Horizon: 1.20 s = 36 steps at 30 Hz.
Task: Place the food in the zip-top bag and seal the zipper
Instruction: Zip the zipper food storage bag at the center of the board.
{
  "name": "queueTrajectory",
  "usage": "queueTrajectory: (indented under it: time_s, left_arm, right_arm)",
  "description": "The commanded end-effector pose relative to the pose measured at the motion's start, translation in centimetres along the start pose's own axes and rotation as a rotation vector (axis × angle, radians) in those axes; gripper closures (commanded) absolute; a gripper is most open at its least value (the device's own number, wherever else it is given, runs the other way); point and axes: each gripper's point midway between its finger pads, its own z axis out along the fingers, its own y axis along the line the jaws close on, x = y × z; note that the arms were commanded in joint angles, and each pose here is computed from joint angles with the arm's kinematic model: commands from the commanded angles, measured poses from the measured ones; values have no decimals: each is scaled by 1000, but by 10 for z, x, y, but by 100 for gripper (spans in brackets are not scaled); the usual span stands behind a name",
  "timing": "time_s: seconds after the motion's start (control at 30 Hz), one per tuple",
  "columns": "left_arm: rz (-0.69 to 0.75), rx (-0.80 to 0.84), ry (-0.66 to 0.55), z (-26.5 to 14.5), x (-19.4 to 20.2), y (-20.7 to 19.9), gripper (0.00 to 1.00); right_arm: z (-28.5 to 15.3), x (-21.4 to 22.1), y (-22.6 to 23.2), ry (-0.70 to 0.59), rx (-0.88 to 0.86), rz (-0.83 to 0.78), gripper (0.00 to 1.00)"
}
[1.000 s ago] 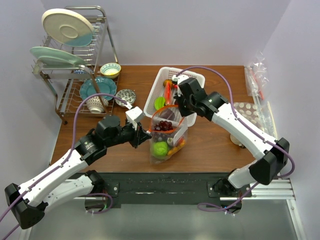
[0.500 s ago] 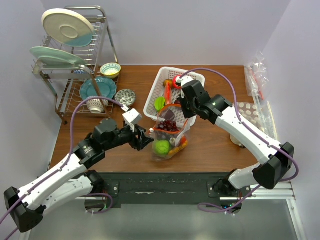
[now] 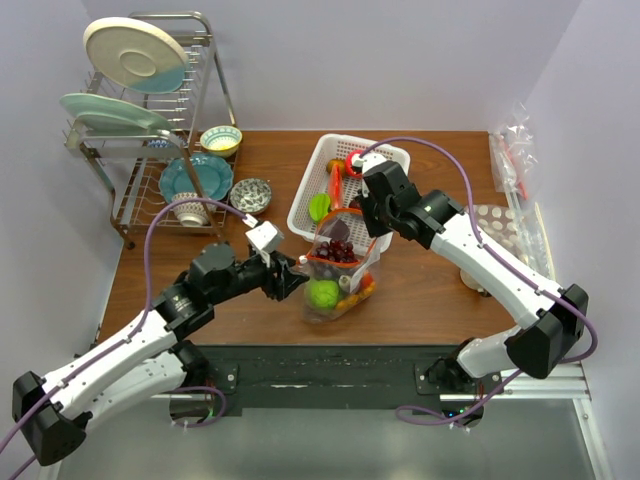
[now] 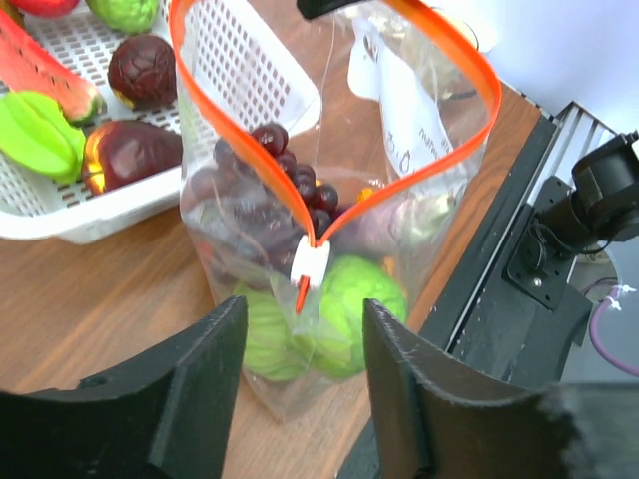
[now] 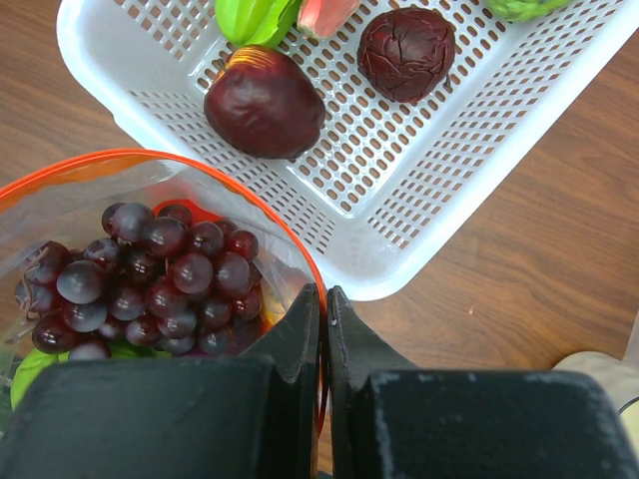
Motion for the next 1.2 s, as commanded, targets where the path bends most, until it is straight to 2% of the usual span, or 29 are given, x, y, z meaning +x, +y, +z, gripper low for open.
queueTrajectory:
  time_s: [0.0, 0.07, 0.17, 0.2, 0.23, 0.3, 0.33, 0.37, 0.4, 0.47, 0.63, 0.73, 0.77, 0.8, 0.83, 0.87, 0.9, 0.97, 1.17]
  left_arm:
    - [10, 26, -87, 8, -22, -5, 53]
    - [16, 38, -90, 10, -24, -7, 60]
    - [22, 47, -92, 10, -26, -9, 80]
    - [26, 53, -90, 10, -26, -10, 94]
    - [28, 55, -92, 9, -29, -11, 100]
    - [28, 54, -95, 6, -33, -12, 100]
    - [31, 51, -101, 4, -36, -12, 100]
    - [34, 44, -115, 3, -42, -12, 100]
    - [30, 34, -85, 0, -40, -12, 100]
    - [39, 28, -80, -2, -45, -12, 100]
    - [55, 44, -65, -8, -63, -21, 100]
    - [52, 76, -50, -10, -69, -28, 100]
    - [51, 92, -45, -11, -69, -32, 100]
    - [51, 98, -45, -12, -70, -33, 100]
    - [50, 104, -50, -13, -72, -35, 100]
    - [49, 107, -49, -13, -72, -35, 100]
    - [49, 113, -54, -14, -73, -37, 100]
    - [45, 120, -58, -15, -75, -39, 100]
    - [42, 175, -55, -16, -78, -49, 100]
  right_arm:
    - [-17, -15, -1, -73, -13, 29, 100]
    - [-18, -15, -1, -73, -11, 29, 100]
    - [-20, -17, -2, -78, -10, 26, 100]
    - [-21, -16, -2, -77, -8, 27, 100]
    - [-22, -17, -4, -82, -2, 27, 100]
    - [-25, -18, -5, -87, 2, 30, 96]
    - [-27, -19, -7, -95, 3, 31, 87]
    - [-32, -20, -7, -105, -1, 30, 66]
    - [-34, -22, -7, -115, -6, 28, 57]
    - [-47, -30, -3, -157, -49, 20, 48]
    - [-87, -58, 11, -314, -185, 0, 44]
    - [-119, -74, 34, -442, -355, -76, 39]
    - [-131, -82, 45, -511, -425, -108, 42]
    - [-128, -66, 66, -504, -554, -168, 45]
    - [-147, -64, 74, -590, -622, -249, 48]
    - [-160, -76, 81, -702, -668, -277, 50]
    - [-157, -61, 92, -709, -743, -305, 51]
    - [-178, -65, 100, -825, -816, -335, 52]
    - [-178, -42, 129, -781, -1021, -485, 49]
